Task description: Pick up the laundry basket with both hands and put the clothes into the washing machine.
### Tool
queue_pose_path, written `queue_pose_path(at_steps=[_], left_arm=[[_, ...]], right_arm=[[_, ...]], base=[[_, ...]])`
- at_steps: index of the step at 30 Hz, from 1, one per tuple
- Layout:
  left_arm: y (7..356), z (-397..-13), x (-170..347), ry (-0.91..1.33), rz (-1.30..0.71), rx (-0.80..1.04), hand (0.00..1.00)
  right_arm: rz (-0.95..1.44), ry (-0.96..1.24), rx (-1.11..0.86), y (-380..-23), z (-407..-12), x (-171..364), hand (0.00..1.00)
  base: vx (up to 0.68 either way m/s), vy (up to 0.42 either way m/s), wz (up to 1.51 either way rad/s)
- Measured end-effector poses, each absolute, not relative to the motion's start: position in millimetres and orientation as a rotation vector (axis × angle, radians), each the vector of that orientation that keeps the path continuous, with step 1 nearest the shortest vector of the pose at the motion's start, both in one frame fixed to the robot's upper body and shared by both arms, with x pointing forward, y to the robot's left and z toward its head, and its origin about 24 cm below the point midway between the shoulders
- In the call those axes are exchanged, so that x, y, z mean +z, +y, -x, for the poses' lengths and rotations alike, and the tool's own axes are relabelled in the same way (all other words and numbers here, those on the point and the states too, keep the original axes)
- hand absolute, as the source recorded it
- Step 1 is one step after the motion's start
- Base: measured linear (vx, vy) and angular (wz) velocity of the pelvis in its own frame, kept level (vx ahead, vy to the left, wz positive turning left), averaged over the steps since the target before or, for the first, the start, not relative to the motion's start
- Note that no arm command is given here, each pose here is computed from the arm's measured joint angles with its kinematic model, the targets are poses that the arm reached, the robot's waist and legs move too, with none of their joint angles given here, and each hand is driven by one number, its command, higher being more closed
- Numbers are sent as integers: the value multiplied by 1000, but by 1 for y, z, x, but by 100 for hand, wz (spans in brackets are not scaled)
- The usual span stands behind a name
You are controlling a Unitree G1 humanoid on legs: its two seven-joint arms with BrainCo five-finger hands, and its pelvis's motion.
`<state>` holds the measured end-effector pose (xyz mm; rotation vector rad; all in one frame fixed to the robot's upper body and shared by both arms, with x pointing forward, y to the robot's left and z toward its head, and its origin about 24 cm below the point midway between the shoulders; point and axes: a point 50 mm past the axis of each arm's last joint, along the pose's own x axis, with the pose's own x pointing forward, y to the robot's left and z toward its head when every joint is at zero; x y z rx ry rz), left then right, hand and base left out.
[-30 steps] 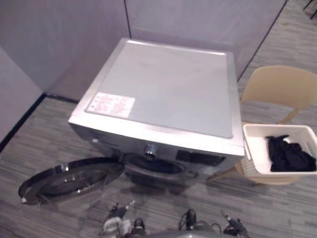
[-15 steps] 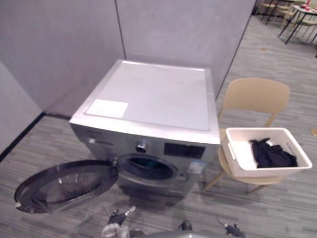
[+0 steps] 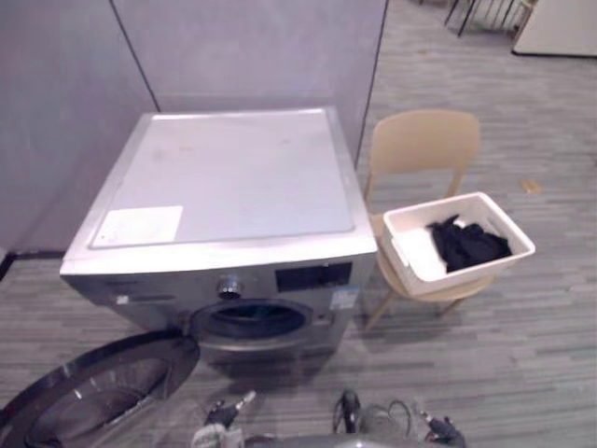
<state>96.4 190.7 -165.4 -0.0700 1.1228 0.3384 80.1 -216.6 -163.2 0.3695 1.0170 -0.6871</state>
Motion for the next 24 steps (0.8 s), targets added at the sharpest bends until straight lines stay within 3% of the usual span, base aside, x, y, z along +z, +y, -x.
queue_pose_path(at_steps=[9,18,24], left_arm=[[184,-105,-162,1076,69,312,0],[195,-75,-169,1145,181,482,0],[183,-98,-163,1066,121,367,0]], right_arm=[[-335,997,-673,-225,-87,-159,0],[-272,1037,-634,-230,-73,-161,0],[-233,1036,-659,-242,-61,-159,0]], base=[[175,-186,-7],[67,-279,-115],[114,-54,-136]])
